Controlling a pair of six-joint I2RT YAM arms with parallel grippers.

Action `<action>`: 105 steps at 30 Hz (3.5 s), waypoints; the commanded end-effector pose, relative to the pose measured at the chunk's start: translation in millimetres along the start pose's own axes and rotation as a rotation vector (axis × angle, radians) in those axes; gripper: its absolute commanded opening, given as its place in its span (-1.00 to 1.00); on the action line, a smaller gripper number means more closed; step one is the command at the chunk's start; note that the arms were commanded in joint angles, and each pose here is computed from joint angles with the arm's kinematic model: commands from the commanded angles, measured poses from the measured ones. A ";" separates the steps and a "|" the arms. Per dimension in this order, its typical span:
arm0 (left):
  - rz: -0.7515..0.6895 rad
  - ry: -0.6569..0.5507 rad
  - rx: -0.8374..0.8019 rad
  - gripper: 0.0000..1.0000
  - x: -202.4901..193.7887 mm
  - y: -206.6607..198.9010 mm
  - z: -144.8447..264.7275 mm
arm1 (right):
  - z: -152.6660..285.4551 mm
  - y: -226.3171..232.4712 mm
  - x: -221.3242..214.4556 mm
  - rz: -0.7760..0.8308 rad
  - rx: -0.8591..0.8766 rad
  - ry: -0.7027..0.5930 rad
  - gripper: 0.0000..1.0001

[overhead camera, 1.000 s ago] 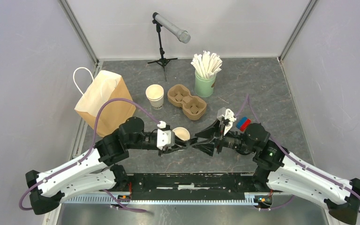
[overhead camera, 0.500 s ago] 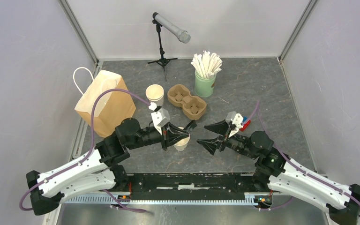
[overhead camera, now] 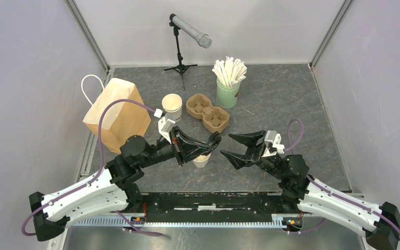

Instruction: Pack the takeout coffee

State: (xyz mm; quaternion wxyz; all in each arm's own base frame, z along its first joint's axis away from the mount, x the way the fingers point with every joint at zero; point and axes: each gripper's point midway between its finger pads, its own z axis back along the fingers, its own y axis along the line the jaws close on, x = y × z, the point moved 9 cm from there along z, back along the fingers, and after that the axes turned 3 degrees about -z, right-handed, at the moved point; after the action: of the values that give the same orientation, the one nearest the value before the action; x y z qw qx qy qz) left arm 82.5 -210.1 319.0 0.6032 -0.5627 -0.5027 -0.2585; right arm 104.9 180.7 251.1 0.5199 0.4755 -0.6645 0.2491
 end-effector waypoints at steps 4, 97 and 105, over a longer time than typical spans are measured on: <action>0.101 -0.049 -0.077 -0.76 7.4 -12.5 0.1 | -7.6 5.3 24.2 0.040 0.047 -0.157 0.46; 0.329 0.179 0.664 0.73 -60.7 91.1 55.1 | -87.9 -19.7 -26.8 -0.105 -0.403 1.031 -0.56; 0.317 0.170 0.688 0.74 -62.1 91.8 60.0 | -91.1 -19.3 -30.0 -0.106 -0.382 1.050 -0.56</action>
State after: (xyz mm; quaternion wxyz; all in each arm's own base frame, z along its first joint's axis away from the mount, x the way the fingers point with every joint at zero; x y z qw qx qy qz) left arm 120.6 -150.2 213.3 0.8360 -0.3728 -0.4012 -0.0339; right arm 160.4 251.0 236.3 0.8792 0.2001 -0.3148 0.2966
